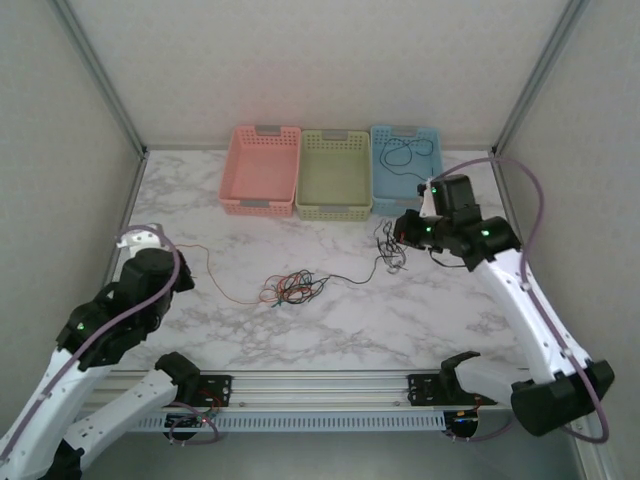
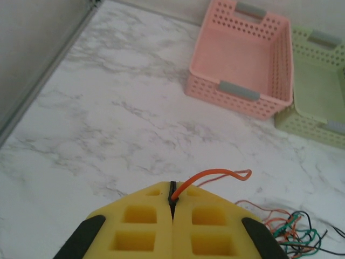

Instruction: Untangle the cables

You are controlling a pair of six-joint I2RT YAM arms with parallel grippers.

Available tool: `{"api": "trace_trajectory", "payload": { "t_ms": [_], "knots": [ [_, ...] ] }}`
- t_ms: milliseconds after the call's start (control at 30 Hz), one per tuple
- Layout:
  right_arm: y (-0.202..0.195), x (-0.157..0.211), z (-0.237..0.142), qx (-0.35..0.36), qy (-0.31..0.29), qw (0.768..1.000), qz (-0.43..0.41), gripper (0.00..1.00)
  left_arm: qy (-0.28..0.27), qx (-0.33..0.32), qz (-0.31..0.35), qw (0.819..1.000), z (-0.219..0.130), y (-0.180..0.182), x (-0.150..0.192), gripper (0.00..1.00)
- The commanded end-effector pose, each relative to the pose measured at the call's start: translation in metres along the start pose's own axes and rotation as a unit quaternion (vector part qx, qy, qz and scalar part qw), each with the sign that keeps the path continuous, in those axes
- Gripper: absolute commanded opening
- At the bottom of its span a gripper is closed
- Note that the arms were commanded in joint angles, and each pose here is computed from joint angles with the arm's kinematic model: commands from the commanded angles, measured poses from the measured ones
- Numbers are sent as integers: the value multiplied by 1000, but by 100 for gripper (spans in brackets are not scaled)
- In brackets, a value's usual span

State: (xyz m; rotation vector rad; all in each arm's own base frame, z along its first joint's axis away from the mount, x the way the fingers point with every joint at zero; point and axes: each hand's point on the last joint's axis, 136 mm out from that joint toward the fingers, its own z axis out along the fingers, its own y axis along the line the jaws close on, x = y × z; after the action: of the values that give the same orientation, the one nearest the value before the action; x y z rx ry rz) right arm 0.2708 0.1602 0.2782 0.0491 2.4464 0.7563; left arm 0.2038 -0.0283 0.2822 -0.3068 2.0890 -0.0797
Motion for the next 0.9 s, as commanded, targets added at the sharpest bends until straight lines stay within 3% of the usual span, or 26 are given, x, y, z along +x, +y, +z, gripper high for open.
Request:
{"api": "trace_trajectory", "payload": {
  "t_ms": [0, 67, 167, 233, 400, 533, 600, 767, 867],
  "knots": [
    [88, -7, -50, -200, -7, 979, -37, 0, 31, 45, -19, 998, 15, -25, 13, 0],
    [110, -14, -69, -240, -29, 969, -56, 0, 45, 56, -15, 997, 21, -33, 20, 0],
    [89, -26, -55, -155, -52, 985, -57, 0, 70, 71, -13, 995, 30, -45, 32, 0],
    [72, -21, -31, -118, -28, 992, -42, 0, 89, 90, -14, 992, 37, -56, 42, 0],
    [64, 8, 23, -111, 25, 993, -24, 0, 149, 117, -16, 982, 61, -78, 78, 0],
    [61, 22, 45, -88, 49, 994, -33, 0, 195, 134, -18, 971, 79, -95, 107, 0],
    [61, 23, 48, -84, 53, 994, -34, 0, 207, 129, -12, 970, 85, -97, 114, 9],
    [67, 20, 43, -93, 48, 994, -34, 0, 200, 125, -1, 972, 85, -97, 109, 45],
    [76, 16, 33, -108, 41, 993, -38, 0, 194, 126, 5, 973, 82, -97, 101, 57]
  ]
}}
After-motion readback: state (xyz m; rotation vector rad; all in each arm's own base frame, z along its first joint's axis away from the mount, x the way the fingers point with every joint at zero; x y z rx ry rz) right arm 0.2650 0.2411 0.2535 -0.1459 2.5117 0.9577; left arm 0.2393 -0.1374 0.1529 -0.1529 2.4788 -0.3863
